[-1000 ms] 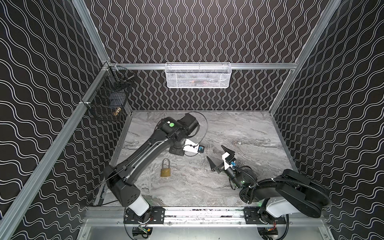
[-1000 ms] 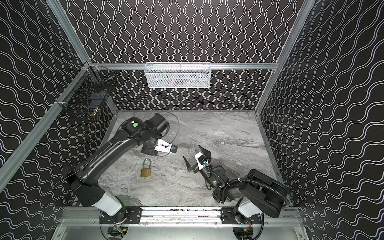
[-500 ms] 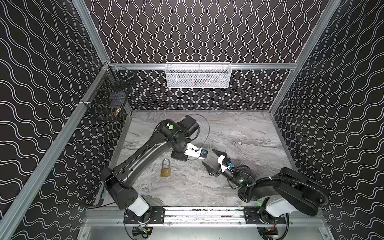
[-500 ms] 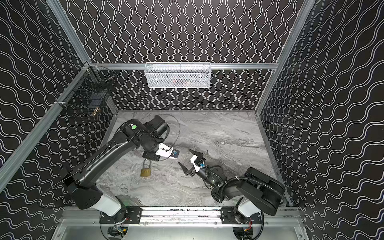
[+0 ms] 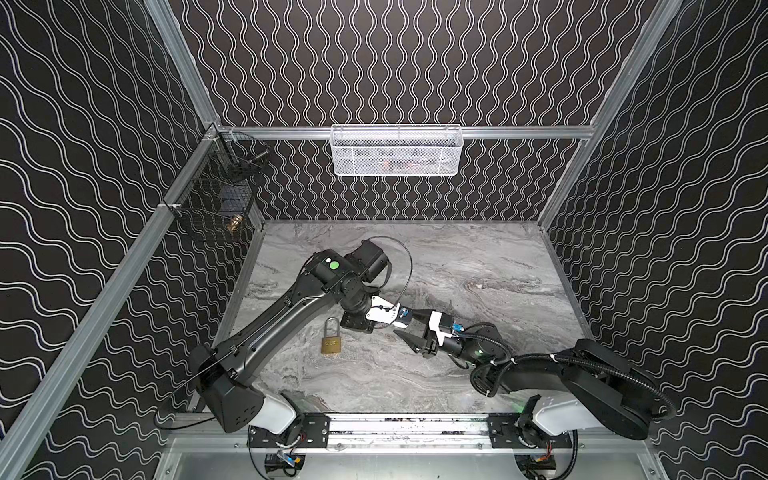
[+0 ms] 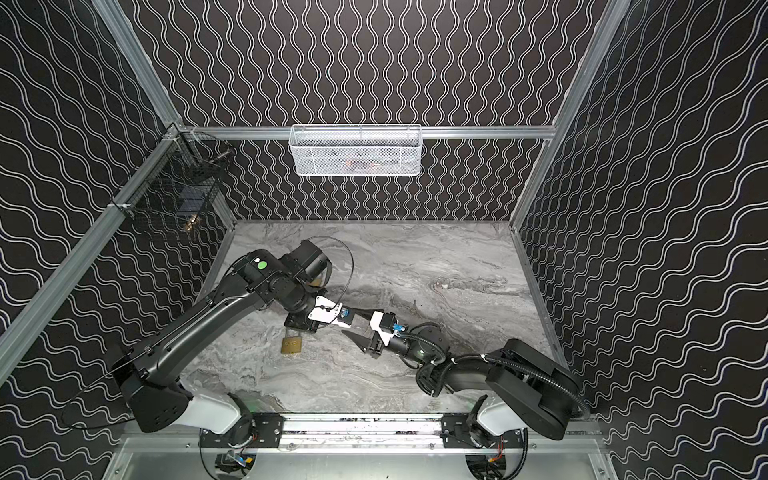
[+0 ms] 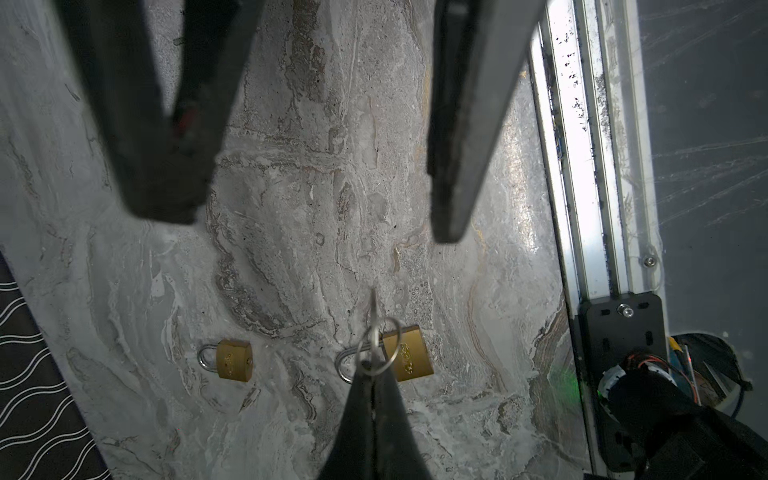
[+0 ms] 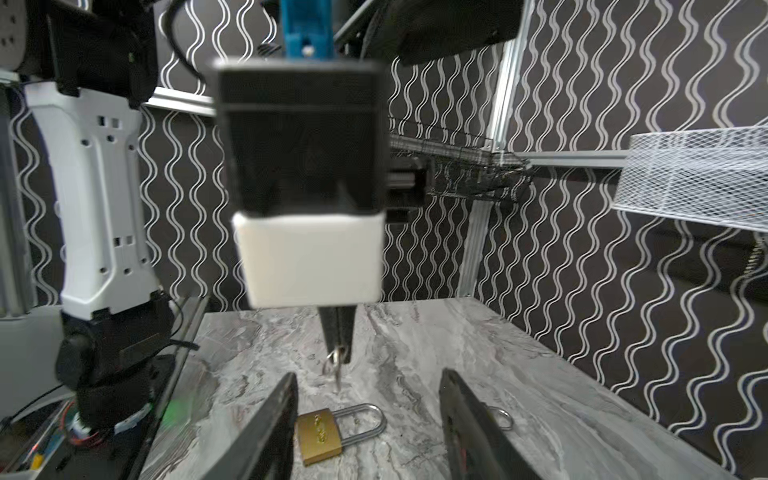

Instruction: Unlock with the key

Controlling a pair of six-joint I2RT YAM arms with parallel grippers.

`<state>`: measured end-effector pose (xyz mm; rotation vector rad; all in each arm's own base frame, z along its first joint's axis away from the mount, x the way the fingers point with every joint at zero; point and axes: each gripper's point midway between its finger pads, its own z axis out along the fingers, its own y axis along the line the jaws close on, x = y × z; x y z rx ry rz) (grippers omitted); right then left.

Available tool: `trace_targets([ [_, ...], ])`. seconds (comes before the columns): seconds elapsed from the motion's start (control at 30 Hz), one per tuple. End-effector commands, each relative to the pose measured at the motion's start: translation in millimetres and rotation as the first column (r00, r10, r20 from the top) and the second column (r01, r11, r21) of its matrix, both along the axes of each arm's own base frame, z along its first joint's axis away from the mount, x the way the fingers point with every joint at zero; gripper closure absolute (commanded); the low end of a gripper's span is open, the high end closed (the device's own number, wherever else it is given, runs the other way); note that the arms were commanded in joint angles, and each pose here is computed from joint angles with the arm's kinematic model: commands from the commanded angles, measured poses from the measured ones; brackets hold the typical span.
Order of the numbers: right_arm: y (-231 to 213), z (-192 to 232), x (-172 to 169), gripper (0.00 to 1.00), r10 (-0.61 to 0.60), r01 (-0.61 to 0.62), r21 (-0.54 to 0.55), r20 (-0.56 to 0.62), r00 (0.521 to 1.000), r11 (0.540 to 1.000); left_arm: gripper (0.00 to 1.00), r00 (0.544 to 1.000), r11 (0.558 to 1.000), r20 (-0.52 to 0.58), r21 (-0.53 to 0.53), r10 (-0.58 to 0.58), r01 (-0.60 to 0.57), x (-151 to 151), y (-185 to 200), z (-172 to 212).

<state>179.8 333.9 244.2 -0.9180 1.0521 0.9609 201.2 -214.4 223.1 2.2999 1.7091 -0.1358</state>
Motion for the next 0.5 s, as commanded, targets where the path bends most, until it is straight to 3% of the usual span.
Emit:
trace_targets([
  [0.0, 8.2, -2.5, -9.8, 0.46, 0.065, -0.065, -0.031, -0.002, 0.998, 0.997, 1.0, 1.0, 1.0, 0.015, -0.024, -0.018, 0.018, 1.2, -3.2, 2.1],
  [0.17, 18.3, -7.2, -7.1, 0.49, 0.062, -0.063, -0.058, -0.021, 0.998, 0.996, 1.0, 0.999, 0.998, 0.022, -0.047, -0.031, 0.032, 0.1, -6.2, 5.5],
  [0.47, 27.9, -1.7, 1.8, 0.66, 0.049, -0.051, -0.052, -0.03, 0.998, 0.997, 1.0, 0.999, 0.998, 0.024, -0.053, -0.044, 0.046, -2.4, -5.3, 3.3],
])
